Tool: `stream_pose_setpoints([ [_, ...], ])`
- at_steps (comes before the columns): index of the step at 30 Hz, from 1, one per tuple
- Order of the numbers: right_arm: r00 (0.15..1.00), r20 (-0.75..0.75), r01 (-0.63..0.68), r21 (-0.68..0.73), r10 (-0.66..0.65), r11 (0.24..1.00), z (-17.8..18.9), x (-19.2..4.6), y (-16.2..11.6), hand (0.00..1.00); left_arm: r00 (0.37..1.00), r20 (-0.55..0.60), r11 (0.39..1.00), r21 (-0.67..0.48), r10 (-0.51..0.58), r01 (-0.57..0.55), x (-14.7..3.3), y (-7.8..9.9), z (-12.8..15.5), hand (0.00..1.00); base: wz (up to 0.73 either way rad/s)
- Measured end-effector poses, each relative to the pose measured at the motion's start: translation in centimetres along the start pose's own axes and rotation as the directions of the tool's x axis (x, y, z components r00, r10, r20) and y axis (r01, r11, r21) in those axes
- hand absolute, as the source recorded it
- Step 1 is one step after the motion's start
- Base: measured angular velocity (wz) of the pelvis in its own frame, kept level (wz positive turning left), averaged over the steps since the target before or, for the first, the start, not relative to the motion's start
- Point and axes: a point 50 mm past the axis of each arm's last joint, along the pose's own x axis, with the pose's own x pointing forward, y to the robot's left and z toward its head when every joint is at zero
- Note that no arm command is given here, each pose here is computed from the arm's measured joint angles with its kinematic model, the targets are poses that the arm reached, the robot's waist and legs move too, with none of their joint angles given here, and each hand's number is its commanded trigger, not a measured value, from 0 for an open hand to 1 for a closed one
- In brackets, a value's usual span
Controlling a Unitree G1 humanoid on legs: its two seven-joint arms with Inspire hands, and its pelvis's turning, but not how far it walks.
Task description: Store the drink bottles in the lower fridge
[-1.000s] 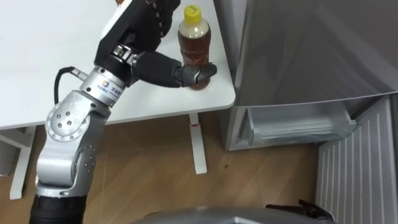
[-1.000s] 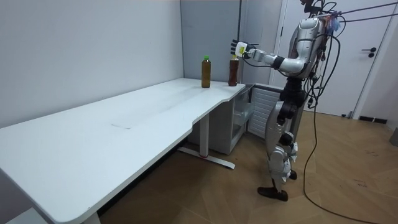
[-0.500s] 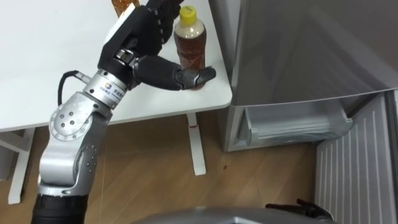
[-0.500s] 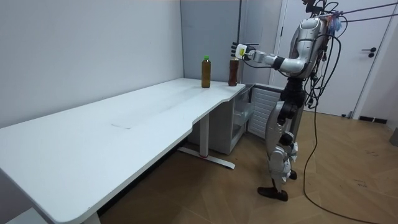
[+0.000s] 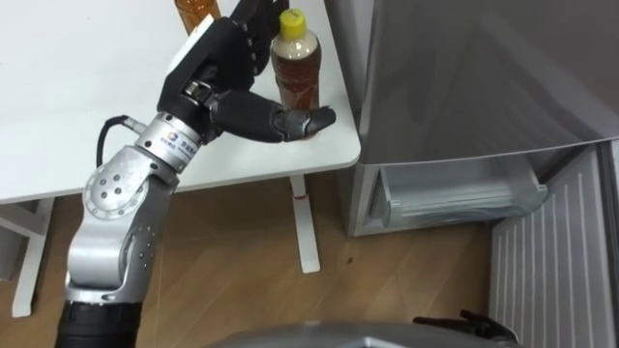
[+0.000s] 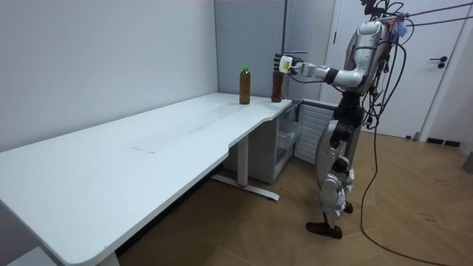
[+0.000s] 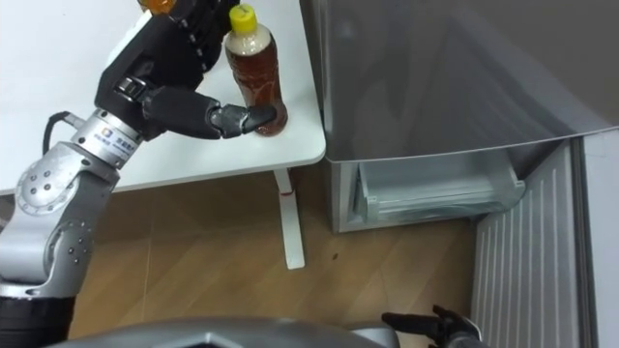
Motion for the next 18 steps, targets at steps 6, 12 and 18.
stream_pose_setpoints([
  [6, 1.000, -0.019, -0.002, 0.002, 0.002, 1.000, -0.2, 0.0, 0.1, 0.00, 0.999, -0.030, 1.000, -0.014, 0.024, -0.024, -0.1, 0.3, -0.7, 0.00, 0.00],
  [12, 1.000, -0.023, -0.001, -0.008, 0.001, 1.000, -0.3, 0.0, 0.0, 0.00, 0.998, -0.055, 0.999, -0.016, 0.043, -0.044, -0.1, 0.5, -1.1, 0.00, 0.00],
  [18, 1.000, -0.020, -0.003, -0.026, 0.002, 1.000, -0.2, 0.0, 0.0, 0.00, 0.994, -0.077, 0.997, -0.020, 0.077, -0.079, 0.4, 1.1, -1.7, 0.00, 0.00],
])
